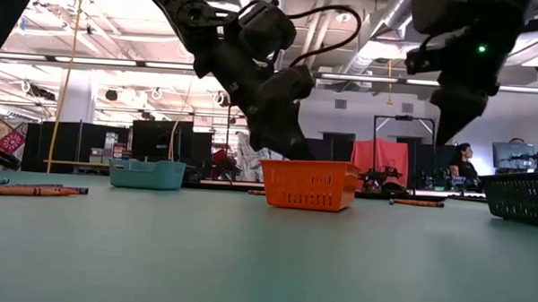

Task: Sort crayons
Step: Put the blue crayon into the blue bin

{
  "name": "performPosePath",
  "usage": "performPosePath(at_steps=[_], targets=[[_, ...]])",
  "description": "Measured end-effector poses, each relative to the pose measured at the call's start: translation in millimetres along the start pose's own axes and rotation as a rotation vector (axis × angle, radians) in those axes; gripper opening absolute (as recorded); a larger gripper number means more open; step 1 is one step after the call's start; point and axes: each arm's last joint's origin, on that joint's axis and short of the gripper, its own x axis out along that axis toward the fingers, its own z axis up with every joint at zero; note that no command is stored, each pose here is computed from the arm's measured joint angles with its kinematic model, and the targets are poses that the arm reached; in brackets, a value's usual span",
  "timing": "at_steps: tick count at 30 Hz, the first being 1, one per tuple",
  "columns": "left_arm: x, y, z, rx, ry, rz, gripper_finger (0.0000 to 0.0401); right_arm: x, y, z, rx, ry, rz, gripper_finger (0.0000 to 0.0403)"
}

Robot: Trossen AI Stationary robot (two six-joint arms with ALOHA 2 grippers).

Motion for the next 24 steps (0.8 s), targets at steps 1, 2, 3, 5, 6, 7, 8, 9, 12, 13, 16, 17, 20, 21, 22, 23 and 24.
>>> performPosePath(at_steps=[1,2,3,5,6,7,8,9,12,13,16,17,20,21,22,23,24], targets=[[-0.1,0.3,0.4,-0.007,-0.003,-0.006,0.0068,1.4,0.2,-1.4,-0.001,0.004,-0.003,0.0136],[-0.1,0.2,0.4,-0.011,-0.003,-0.013,0.0070,2.5,0.5,-2.4,-0.001,0.003,-0.002,0.0136],[-0.1,0.0,0.4,-0.011,-0.001,-0.022,0.0072,3.4,0.5,-3.3,0.001,0.005,-0.004,0.0136],[-0.1,-0.1,0.5,-0.010,-0.002,-0.029,0.0077,4.7,0.1,-4.6,0.010,0.005,-0.011,0.0136],[-0.1,-0.5,0.7,0.000,-0.004,-0.031,0.0080,5.3,-0.3,-5.4,0.011,0.003,-0.015,0.0136],[-0.4,-1.5,1.3,0.014,-0.008,-0.042,0.0082,5.5,-1.1,-5.8,0.011,-0.001,-0.021,0.0136],[-1.4,-2.6,2.0,0.026,-0.011,-0.055,0.0084,5.8,-2.1,-5.5,0.014,-0.003,-0.024,0.0136],[-2.7,-4.0,3.0,0.041,-0.014,-0.066,0.0086,6.2,-2.5,-5.0,0.019,-0.003,-0.024,0.0136],[-8.2,-12.2,9.7,0.094,-0.031,-0.108,0.0088,9.3,-5.3,-2.6,0.037,0.012,-0.032,0.0136],[-10.4,-15.9,11.3,0.110,-0.038,-0.124,0.0088,10.6,-6.6,-1.6,0.045,0.021,-0.032,0.0136],[-15.5,-28.9,13.8,0.169,-0.051,-0.151,0.0089,15.5,-10.3,1.7,0.049,0.058,-0.024,0.0136],[-17.0,-33.4,13.8,0.192,-0.049,-0.159,0.0089,17.3,-11.9,2.9,0.047,0.068,-0.024,0.0136],[-21.0,-49.0,13.1,0.272,-0.045,-0.186,0.0089,22.4,-16.4,6.7,0.038,0.088,-0.029,0.0136],[-22.1,-54.7,12.0,0.303,-0.040,-0.197,0.0089,24.5,-18.2,8.5,0.036,0.092,-0.031,0.0136],[-22.8,-60.8,10.5,0.339,-0.032,-0.209,0.0089,26.7,-19.8,10.4,0.036,0.094,-0.030,0.0136],[-22.9,-66.6,8.0,0.376,-0.020,-0.220,0.0089,28.9,-21.4,12.5,0.035,0.096,-0.030,0.0136],[-22.7,-72.6,5.8,0.407,-0.011,-0.227,0.0089,31.3,-23.1,14.8,0.036,0.097,-0.029,0.0136]])
